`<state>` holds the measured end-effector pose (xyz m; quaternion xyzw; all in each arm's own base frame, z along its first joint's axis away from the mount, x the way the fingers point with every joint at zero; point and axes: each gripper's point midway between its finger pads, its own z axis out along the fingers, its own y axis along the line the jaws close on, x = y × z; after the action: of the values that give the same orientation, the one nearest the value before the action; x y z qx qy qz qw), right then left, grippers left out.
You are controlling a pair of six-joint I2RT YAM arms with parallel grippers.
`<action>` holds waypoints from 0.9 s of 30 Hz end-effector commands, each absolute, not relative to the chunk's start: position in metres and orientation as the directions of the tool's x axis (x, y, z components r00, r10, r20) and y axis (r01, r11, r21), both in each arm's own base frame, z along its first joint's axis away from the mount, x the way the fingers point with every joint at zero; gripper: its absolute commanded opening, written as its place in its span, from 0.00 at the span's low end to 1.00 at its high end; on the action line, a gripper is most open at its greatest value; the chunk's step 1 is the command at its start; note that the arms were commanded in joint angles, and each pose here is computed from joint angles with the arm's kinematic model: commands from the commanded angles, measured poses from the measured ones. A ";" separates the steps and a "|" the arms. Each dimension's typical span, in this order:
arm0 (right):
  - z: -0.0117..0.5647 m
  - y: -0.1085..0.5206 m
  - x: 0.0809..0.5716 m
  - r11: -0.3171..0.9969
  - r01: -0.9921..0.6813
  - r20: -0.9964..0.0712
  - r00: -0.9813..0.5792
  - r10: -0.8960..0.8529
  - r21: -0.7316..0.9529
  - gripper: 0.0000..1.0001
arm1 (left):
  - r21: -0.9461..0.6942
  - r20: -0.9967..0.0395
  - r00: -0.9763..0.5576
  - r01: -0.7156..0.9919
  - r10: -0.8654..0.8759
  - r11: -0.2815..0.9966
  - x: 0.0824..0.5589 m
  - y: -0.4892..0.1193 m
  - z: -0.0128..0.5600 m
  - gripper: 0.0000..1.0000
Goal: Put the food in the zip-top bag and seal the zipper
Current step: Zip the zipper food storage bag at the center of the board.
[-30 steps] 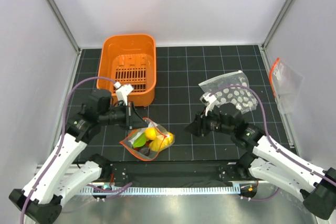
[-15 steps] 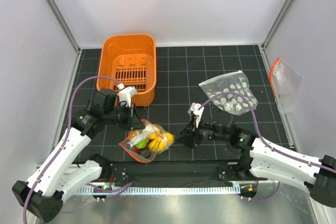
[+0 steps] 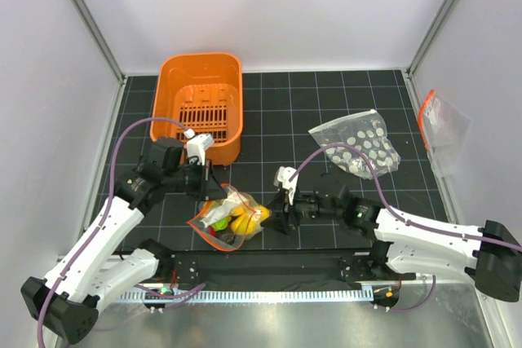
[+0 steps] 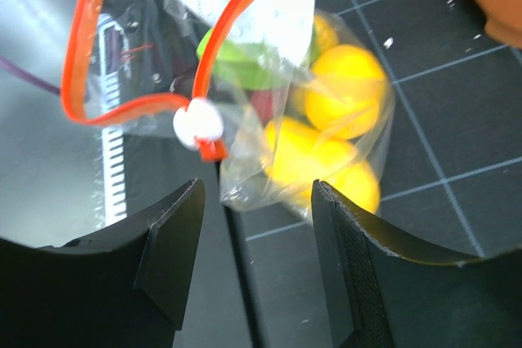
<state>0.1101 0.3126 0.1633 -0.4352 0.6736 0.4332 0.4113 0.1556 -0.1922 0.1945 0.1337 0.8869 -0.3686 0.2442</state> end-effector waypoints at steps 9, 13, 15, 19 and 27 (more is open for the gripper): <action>0.202 0.349 0.131 0.213 -0.966 -0.978 -0.177 -0.114 0.150 0.44 | -0.584 -0.565 -0.824 0.431 0.037 0.687 0.163 -0.194 0.198 0.00; 0.209 0.351 0.130 0.211 -0.962 -0.977 -0.194 -0.084 0.173 0.01 | -0.582 -0.570 -0.821 0.436 0.038 0.686 0.164 -0.194 0.200 0.00; 0.223 0.345 0.127 0.208 -0.961 -0.980 -0.194 -0.052 0.180 0.01 | -0.580 -0.577 -0.816 0.444 0.040 0.683 0.165 -0.195 0.202 0.00; 0.243 0.328 0.129 0.268 -0.946 -0.980 -0.197 -0.021 0.184 0.01 | -0.540 -0.604 -0.794 0.464 0.060 0.702 0.172 -0.192 0.210 0.05; 0.224 0.303 0.140 0.418 -0.887 -0.947 -0.281 -0.152 0.196 0.01 | -0.483 -0.668 -0.739 0.525 0.093 0.701 0.190 -0.195 0.235 0.71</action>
<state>0.1323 0.3110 0.2212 -0.3888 0.6719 0.4178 0.4721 0.1805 -0.1931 0.2093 0.1511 0.8859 -0.3413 0.2754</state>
